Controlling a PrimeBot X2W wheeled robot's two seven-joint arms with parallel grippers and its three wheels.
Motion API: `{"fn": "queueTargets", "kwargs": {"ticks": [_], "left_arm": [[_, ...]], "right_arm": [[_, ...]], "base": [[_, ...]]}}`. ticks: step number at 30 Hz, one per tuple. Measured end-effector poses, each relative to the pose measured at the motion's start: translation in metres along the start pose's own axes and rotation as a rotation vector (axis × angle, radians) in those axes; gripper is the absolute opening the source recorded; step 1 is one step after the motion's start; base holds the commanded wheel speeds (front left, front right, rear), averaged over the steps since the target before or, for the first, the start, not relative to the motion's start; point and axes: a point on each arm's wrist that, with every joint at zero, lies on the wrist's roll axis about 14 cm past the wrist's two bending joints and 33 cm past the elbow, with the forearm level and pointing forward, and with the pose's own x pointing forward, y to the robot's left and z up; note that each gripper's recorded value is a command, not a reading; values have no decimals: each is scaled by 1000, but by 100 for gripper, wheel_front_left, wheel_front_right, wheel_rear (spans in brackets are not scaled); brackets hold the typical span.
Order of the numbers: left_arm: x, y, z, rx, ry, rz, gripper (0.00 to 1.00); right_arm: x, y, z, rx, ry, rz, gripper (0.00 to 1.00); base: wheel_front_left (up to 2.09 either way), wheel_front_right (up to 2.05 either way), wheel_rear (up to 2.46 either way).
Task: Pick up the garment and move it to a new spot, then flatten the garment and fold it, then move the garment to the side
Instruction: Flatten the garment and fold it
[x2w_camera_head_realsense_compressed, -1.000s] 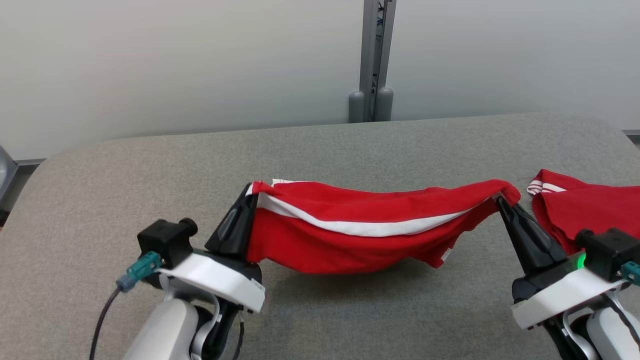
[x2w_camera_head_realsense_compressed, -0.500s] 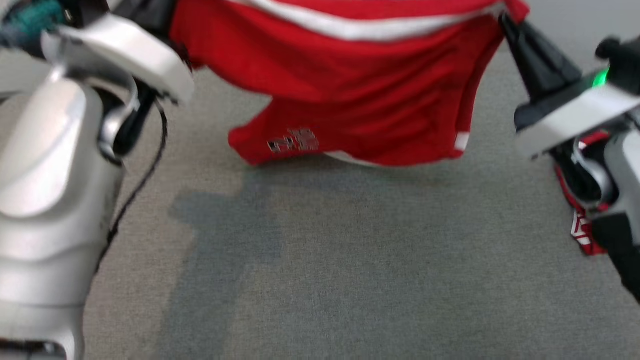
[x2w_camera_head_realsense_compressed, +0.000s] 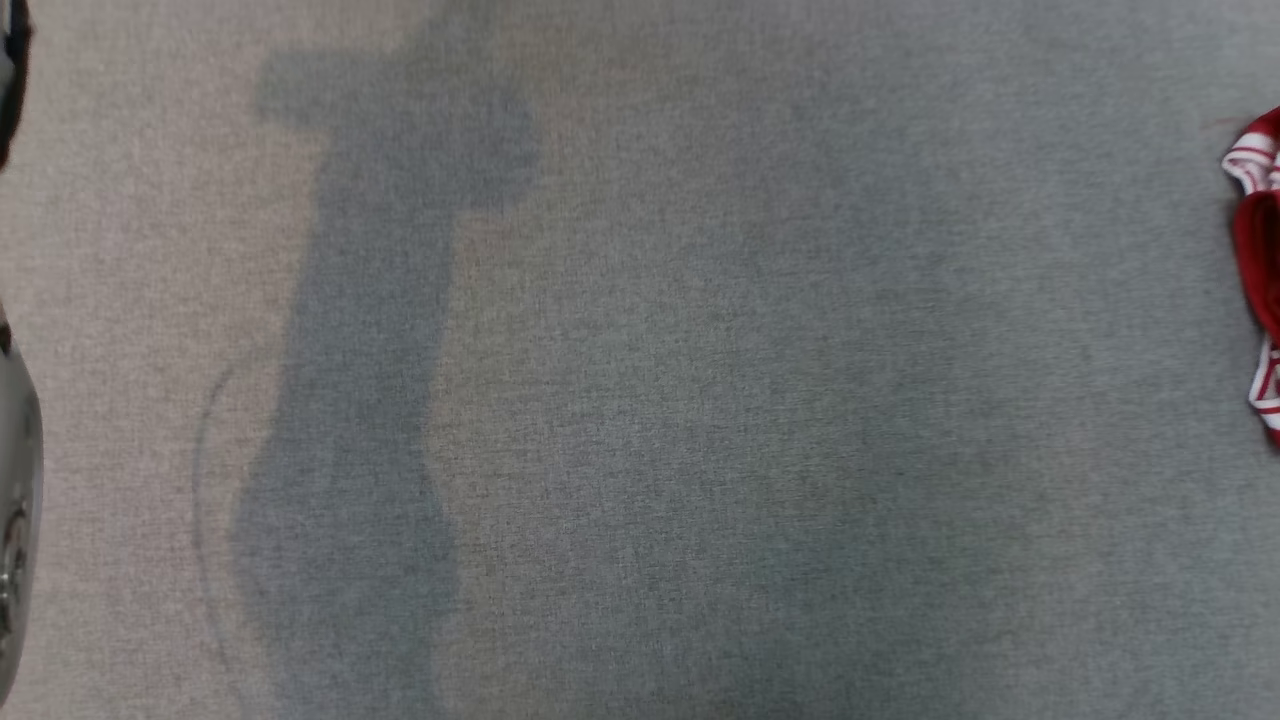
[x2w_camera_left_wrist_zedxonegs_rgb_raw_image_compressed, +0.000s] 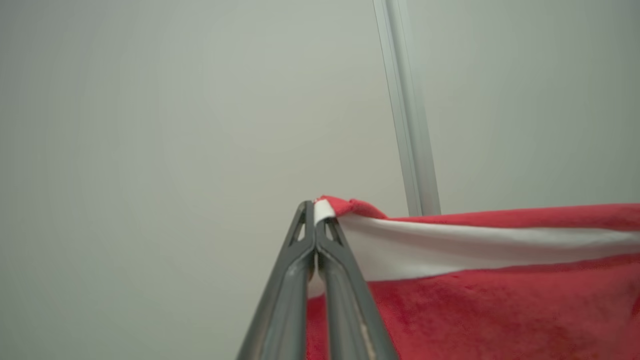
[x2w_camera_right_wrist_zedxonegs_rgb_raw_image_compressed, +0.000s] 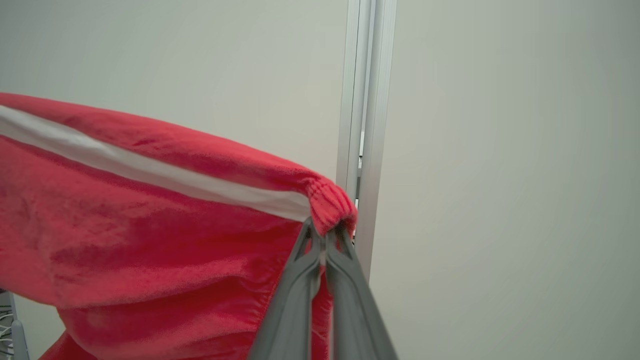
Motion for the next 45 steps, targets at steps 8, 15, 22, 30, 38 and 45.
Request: {"fn": "queueTargets", "kwargs": {"ticks": [8,15,22,30,38,45], "left_arm": [[-24,-13,-111,-75,210,-26,0],[-83,-31,-196,-132,414,-76,0],[-122,-44,-197,-172,416,-142,0],[-198,-43,-175,-249,424,-98,0],[-271,-54,-146,-292,471,-48,0],[-325,-66,-114,-388,496,29,0]], "right_arm": [[-8,16,-101,58,171,8,0],[-65,46,-198,129,385,59,0],[-104,56,-202,206,419,94,0],[-148,64,-181,286,417,99,0],[-205,87,-164,371,439,82,0],[-253,106,-137,439,441,50,0]], "base": [[0,0,0],[0,0,0],[0,0,0],[0,0,0],[0,0,0],[0,0,0]]}}
